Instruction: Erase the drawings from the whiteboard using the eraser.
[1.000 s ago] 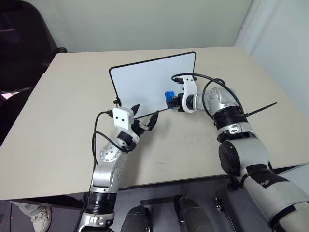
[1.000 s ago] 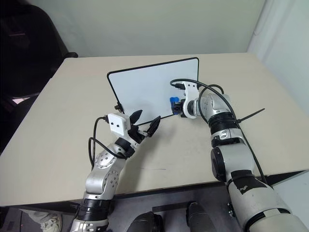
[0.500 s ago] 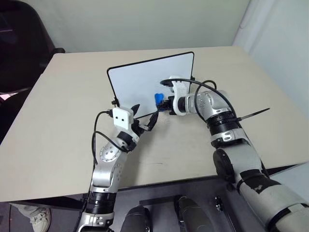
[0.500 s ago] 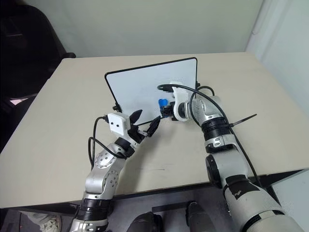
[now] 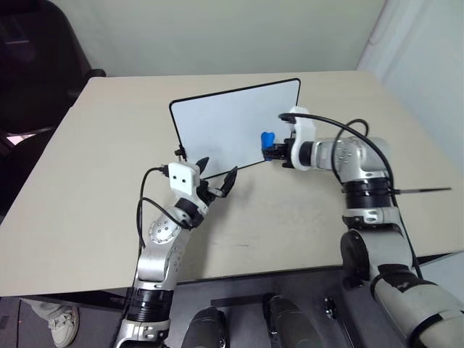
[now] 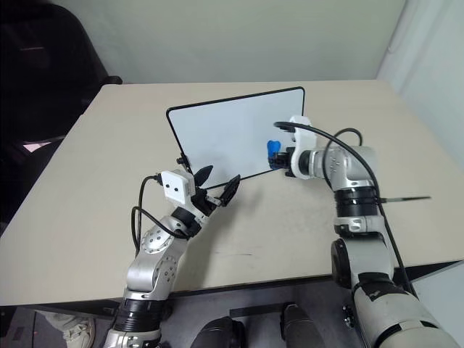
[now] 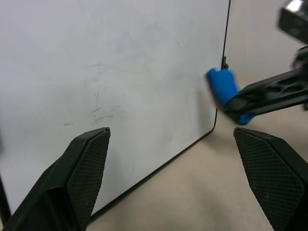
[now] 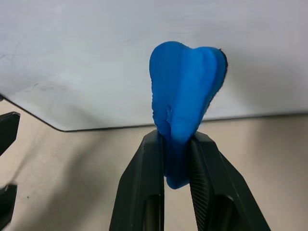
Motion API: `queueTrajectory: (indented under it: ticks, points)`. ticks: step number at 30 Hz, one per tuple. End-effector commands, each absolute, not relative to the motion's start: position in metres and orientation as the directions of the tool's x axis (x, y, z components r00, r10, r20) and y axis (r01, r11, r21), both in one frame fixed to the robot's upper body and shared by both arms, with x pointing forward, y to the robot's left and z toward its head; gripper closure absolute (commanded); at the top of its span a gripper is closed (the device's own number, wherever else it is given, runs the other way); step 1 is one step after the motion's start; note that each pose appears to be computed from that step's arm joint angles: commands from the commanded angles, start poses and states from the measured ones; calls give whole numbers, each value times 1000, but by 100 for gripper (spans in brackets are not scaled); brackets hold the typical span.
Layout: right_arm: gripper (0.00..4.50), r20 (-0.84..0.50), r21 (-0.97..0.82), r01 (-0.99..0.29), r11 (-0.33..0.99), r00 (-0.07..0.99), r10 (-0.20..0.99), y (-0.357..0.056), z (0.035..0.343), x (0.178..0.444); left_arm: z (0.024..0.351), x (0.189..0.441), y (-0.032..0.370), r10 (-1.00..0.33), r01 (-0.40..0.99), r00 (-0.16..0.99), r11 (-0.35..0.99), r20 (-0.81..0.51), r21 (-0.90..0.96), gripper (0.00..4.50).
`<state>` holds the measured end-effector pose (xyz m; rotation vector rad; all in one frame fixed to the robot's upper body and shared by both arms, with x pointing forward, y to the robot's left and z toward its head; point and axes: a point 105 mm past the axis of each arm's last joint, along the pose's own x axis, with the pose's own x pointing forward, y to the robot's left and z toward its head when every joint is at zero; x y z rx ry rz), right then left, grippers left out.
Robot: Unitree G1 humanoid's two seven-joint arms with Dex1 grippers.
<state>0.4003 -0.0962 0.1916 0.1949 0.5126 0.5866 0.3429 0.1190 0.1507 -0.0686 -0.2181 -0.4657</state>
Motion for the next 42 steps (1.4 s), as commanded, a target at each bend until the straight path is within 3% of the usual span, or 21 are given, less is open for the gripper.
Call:
queueTrajectory:
  ticks: [1, 5, 11, 15, 18, 26, 29, 32, 35, 36, 42]
  points:
    - [403, -348, 268, -463, 845, 771, 533, -124, 216, 385, 166, 336, 117, -444, 457, 853, 889, 275, 19, 0]
    - [403, -390, 257, -387, 886, 797, 461, -155, 211, 369, 165, 335, 117, -442, 456, 854, 890, 272, 15, 0]
    - [403, -534, 282, -270, 921, 753, 384, -179, 160, 350, 164, 335, 112, -453, 468, 850, 884, 269, 9, 0]
    - [403, -556, 279, -258, 925, 742, 375, -182, 150, 345, 164, 336, 110, -459, 475, 847, 880, 266, 8, 0]
    - [324, -567, 271, -261, 927, 735, 372, -182, 146, 343, 163, 336, 108, -465, 481, 845, 877, 265, 6, 0]
    - [40, -541, 250, -266, 931, 759, 362, -189, 153, 339, 164, 337, 104, -476, 491, 838, 871, 265, 14, 0]
    - [40, -519, 210, -279, 937, 780, 349, -193, 160, 337, 165, 337, 102, -480, 494, 836, 869, 265, 15, 0]
    - [40, -372, 111, -364, 925, 848, 378, -189, 184, 336, 165, 338, 101, -484, 499, 833, 867, 267, 15, 0]
    - [40, -50, -9, -487, 874, 873, 486, -171, 231, 324, 166, 338, 100, -486, 501, 832, 865, 269, 14, 0]
    - [40, 3, -15, -526, 851, 851, 526, -165, 237, 318, 166, 338, 100, -486, 501, 831, 865, 268, 14, 0]
    - [40, 137, -1, -645, 764, 757, 639, -146, 252, 298, 166, 336, 95, -510, 524, 819, 851, 262, 18, 0]
